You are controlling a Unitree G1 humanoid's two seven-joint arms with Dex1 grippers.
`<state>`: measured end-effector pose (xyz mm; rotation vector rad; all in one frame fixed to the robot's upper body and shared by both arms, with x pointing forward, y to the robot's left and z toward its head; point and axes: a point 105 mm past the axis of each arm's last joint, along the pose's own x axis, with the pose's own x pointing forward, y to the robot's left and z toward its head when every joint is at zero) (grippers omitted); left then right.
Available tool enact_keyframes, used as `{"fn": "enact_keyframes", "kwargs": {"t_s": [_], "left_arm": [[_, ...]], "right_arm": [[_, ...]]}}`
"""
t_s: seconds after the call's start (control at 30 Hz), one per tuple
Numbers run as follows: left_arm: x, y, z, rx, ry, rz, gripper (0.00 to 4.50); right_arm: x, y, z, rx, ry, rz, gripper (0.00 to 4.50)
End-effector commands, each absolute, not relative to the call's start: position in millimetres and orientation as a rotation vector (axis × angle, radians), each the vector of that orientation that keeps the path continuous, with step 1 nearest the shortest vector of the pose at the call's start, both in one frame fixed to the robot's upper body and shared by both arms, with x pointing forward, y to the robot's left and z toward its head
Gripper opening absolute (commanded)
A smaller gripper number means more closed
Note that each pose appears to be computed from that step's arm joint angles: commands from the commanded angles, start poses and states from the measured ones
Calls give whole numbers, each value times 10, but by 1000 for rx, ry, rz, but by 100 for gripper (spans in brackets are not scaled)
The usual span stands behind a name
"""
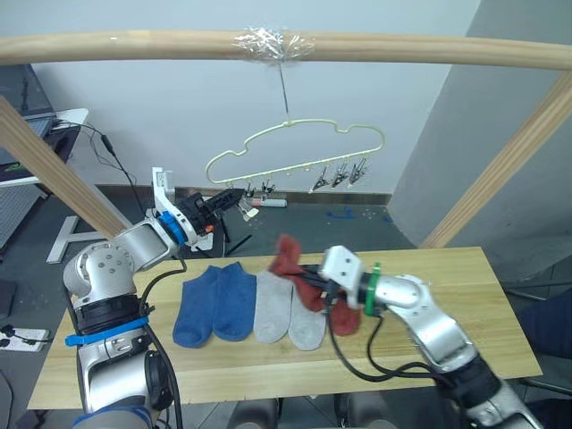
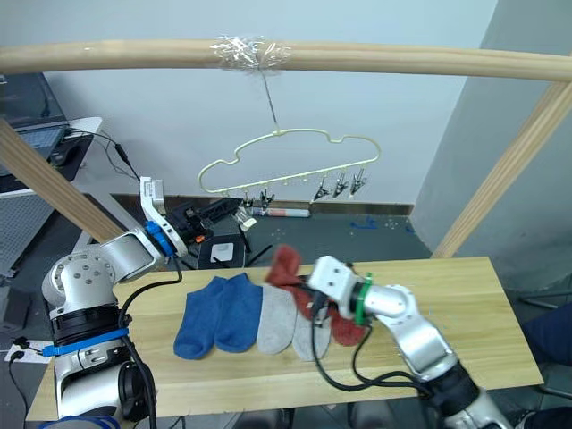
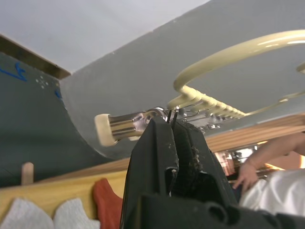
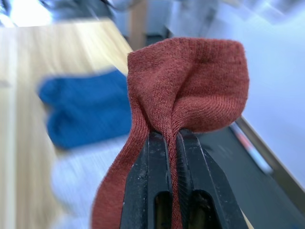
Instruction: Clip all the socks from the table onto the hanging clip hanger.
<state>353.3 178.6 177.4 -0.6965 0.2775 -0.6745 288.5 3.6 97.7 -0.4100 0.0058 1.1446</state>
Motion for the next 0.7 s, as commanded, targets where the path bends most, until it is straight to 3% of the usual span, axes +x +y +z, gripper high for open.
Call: {"fn": "enact_keyframes", "kwargs": {"t_s": [0.03, 0.4, 0.7], "left_arm": [[3451, 1694, 1925, -661, 234, -729, 0], [3327, 1619, 1908, -647, 243, -762, 0], [3281, 1582, 1933, -645, 218, -776, 0]], "right_arm": [[2964, 212, 1162, -396, -66, 1147, 2], [3024, 190, 1444, -427, -136, 1140, 2], [2977, 237, 1467, -431, -148, 1162, 2]]}}
